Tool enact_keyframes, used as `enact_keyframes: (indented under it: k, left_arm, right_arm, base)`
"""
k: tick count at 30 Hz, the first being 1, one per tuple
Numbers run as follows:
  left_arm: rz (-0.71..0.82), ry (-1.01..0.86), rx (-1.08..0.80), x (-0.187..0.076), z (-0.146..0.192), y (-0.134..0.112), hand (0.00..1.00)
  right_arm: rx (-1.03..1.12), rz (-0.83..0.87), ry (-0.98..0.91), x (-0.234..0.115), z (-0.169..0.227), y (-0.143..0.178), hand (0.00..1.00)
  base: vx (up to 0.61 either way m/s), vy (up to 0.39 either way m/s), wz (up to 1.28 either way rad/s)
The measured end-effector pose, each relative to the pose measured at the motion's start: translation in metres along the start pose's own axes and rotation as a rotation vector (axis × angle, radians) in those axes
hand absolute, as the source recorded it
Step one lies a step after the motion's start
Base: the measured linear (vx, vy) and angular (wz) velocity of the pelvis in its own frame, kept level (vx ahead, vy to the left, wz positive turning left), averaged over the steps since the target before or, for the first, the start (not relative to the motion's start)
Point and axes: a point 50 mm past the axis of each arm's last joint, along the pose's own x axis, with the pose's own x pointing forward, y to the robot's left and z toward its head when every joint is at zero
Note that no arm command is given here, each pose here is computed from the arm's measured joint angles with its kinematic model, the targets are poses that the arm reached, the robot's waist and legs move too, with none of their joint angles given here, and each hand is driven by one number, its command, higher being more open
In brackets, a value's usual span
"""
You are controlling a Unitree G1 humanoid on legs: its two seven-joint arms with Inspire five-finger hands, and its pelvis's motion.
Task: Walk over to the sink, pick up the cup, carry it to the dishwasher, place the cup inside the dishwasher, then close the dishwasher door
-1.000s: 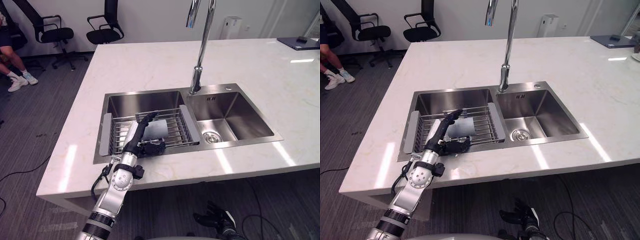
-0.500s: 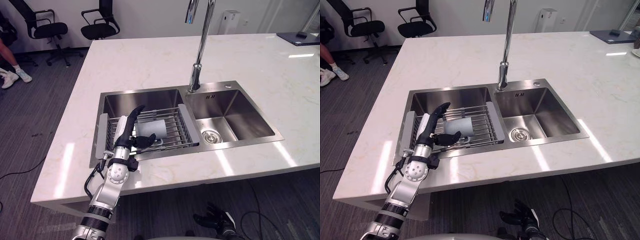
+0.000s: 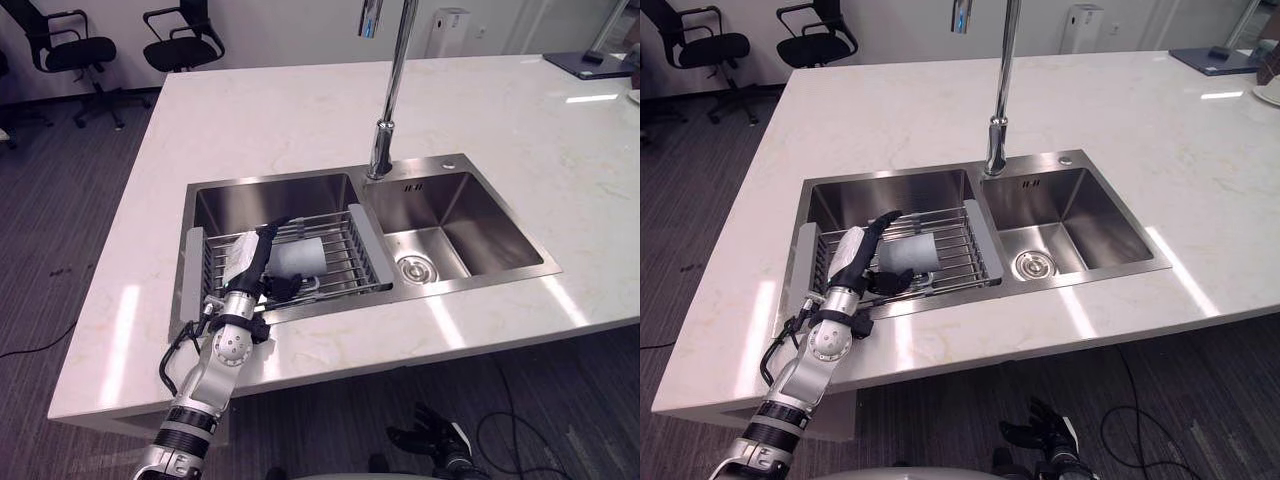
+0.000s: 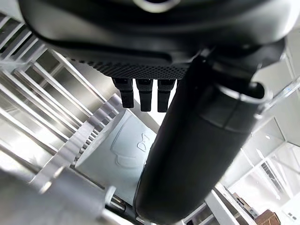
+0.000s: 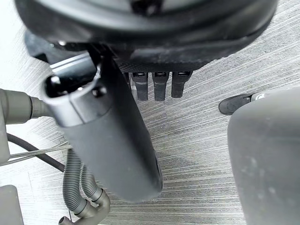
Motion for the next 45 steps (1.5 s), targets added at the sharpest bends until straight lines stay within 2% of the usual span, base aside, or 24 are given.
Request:
enact_keyframes:
  k: [12, 22, 23, 33, 45]
  left_arm:
    - [-0.011, -0.019, 0.223, 0.012, -0.003, 0.012, 0.9]
    - [-0.115, -0.078, 0.391, 0.026, 0.001, 0.011, 0.9]
    - [-0.127, -0.086, 0.417, 0.028, 0.001, 0.01, 0.3]
    - [-0.202, -0.175, 0.542, 0.037, 0.007, 0.012, 0.3]
    - [-0.216, -0.141, 0.465, 0.039, 0.004, 0.015, 0.3]
  right_arm:
    - [-0.013, -0.009, -0.014, 0.0, 0.003, -0.005, 0.9]
    - [-0.025, -0.017, -0.019, -0.001, 0.003, -0.01, 0.9]
    - [-0.028, -0.018, -0.019, -0.001, 0.004, -0.011, 0.9]
    - [-0.048, -0.009, -0.027, 0.0, 0.006, -0.011, 0.9]
    - [-0.05, -0.007, -0.029, 0.0, 0.007, -0.012, 0.9]
  base:
    - [-0.01, -0.003, -0.01]
    - [-0.01, -0.005, -0.03]
    - [-0.03, -0.014, -0.02]
    - [-0.02, -0.007, -0.01]
    - [-0.02, -0.008, -0.01]
